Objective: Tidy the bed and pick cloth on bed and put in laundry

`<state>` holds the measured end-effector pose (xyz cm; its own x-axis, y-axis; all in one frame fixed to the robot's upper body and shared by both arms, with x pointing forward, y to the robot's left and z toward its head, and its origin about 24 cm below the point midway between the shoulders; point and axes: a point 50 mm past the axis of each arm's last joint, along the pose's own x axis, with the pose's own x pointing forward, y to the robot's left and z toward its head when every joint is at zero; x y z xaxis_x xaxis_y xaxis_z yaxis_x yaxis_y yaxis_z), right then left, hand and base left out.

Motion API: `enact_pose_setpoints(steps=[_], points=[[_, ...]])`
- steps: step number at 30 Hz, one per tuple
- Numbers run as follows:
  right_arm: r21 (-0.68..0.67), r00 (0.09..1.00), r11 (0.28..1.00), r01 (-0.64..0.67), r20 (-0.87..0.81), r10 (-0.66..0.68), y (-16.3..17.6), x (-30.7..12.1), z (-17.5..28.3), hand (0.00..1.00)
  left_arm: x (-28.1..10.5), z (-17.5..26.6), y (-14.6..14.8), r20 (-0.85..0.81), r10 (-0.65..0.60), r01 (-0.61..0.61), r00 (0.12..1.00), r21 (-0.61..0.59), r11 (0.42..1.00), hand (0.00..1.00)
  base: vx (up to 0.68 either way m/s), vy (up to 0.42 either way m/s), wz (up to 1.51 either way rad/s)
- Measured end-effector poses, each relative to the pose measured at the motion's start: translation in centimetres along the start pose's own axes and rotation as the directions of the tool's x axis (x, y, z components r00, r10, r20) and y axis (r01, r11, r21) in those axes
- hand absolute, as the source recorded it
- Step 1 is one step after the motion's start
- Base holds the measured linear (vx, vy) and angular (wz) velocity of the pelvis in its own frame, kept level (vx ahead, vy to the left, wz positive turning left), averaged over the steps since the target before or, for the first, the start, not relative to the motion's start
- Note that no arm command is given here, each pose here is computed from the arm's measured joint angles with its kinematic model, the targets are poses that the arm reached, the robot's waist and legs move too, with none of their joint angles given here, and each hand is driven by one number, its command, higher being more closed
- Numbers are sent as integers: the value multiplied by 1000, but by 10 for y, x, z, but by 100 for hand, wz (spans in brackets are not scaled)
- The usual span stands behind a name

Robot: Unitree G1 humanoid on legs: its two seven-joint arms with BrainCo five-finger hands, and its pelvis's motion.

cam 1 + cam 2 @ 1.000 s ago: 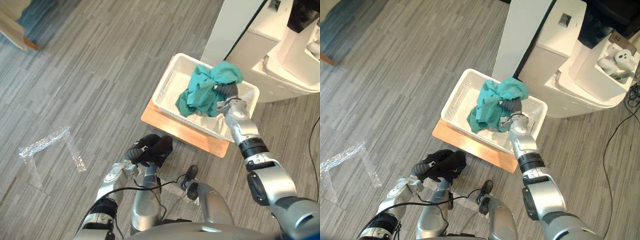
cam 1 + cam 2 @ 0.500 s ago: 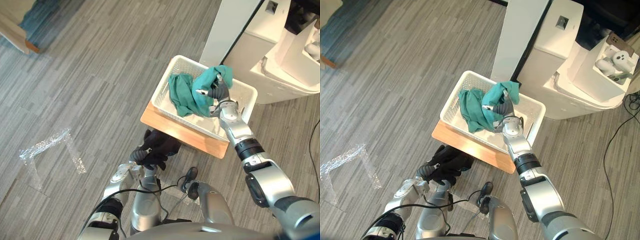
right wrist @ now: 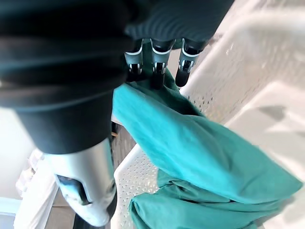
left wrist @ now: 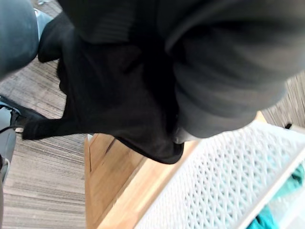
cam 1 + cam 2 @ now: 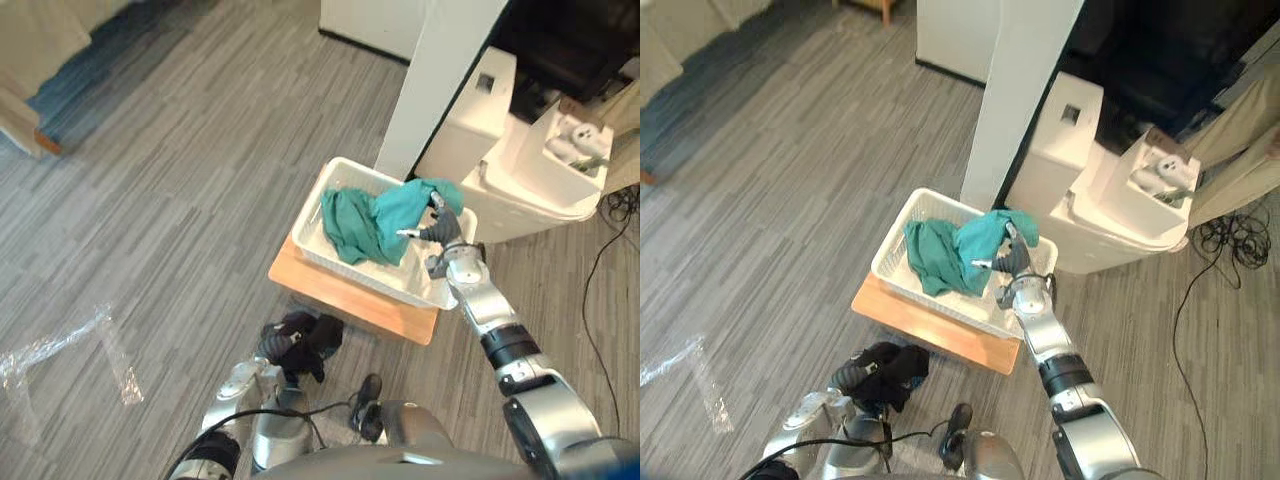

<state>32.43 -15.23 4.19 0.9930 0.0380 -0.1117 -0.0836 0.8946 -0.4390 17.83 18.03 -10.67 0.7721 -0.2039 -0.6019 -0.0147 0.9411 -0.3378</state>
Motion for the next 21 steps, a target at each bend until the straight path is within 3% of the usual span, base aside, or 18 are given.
enact_pose_setpoints(steps=[7,15,21], points=[[-346,985,924,-161,-114,129,-4,-13,-28,0,-12,-28,7,-91,29,-29,995,6,1000,100,12,8,-2],[-300,974,942,-152,-210,90,-17,-30,-58,0,-22,-43,11,-129,48,-50,991,-10,999,100,39,7,-7],[-172,947,985,3,-317,-58,-42,-60,-100,0,-27,-52,14,-148,93,-100,985,-38,994,100,26,5,-2]])
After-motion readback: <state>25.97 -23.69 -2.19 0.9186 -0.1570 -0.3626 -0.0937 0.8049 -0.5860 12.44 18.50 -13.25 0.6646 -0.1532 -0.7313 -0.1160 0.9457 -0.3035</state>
